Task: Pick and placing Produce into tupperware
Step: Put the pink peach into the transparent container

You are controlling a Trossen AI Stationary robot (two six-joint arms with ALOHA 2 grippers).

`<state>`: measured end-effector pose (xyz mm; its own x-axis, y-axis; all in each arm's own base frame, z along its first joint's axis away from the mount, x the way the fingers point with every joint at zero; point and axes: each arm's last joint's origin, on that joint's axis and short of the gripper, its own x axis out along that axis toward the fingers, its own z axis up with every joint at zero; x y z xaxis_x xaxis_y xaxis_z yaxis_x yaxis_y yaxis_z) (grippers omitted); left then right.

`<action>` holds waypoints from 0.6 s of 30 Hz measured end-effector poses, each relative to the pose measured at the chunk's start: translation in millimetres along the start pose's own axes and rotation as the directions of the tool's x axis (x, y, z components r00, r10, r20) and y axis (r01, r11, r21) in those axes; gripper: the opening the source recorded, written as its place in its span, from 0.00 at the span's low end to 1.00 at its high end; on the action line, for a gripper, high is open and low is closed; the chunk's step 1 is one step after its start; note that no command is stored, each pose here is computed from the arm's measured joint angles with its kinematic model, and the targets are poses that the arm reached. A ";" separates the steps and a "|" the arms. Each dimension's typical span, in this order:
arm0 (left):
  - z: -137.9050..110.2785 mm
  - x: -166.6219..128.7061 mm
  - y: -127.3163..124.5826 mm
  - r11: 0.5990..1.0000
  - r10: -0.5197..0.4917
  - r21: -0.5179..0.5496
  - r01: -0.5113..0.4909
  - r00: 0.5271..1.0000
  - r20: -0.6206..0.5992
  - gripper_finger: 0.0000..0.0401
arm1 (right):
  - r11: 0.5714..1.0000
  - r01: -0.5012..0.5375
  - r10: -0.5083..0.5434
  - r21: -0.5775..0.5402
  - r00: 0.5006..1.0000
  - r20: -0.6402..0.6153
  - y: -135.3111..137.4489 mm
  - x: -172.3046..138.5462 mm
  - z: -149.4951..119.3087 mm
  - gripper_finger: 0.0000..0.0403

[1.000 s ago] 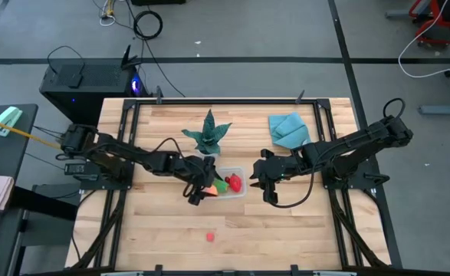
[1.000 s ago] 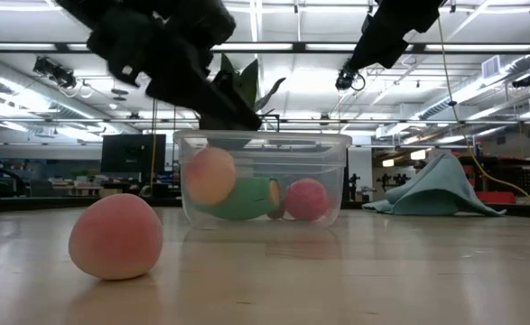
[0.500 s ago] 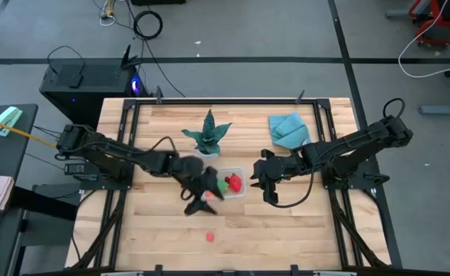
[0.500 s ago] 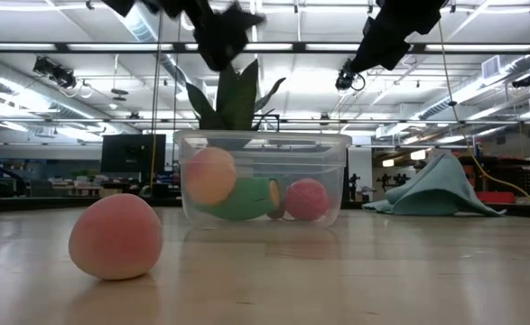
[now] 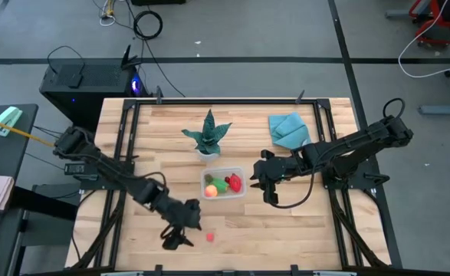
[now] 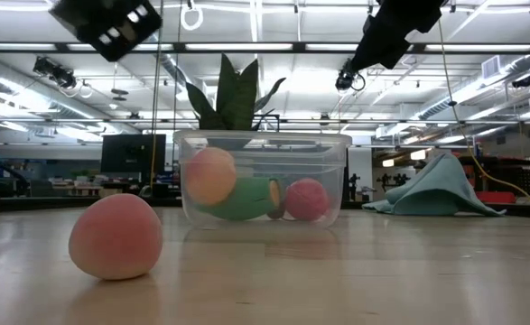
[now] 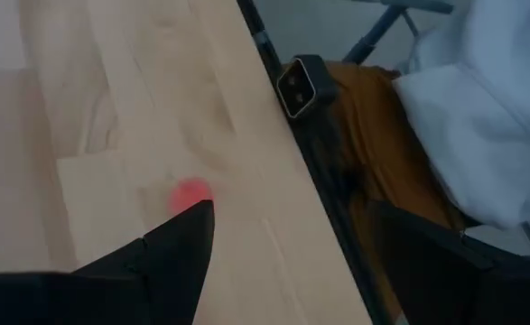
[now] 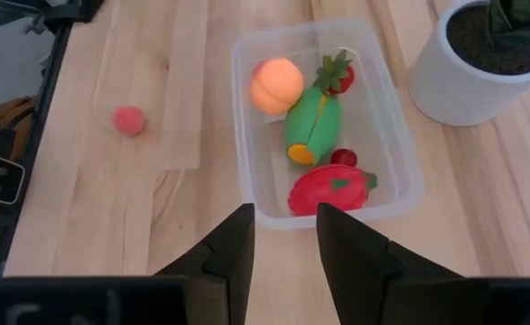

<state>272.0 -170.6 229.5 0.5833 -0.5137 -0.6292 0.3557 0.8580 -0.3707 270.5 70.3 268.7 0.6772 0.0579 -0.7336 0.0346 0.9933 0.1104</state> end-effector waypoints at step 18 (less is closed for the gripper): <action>-33.8 48.4 12.8 0.941 0.217 0.294 -0.166 0.964 -0.151 0.74 | 1.000 -0.005 0.005 -0.008 1.000 0.014 0.4 0.0 1.4 0.32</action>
<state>280.2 -184.2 171.2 0.5297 -0.3080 -0.7902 0.4527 0.8906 -0.0437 271.5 70.6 269.7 0.6877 0.0612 -0.7234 0.0253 0.9938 0.1081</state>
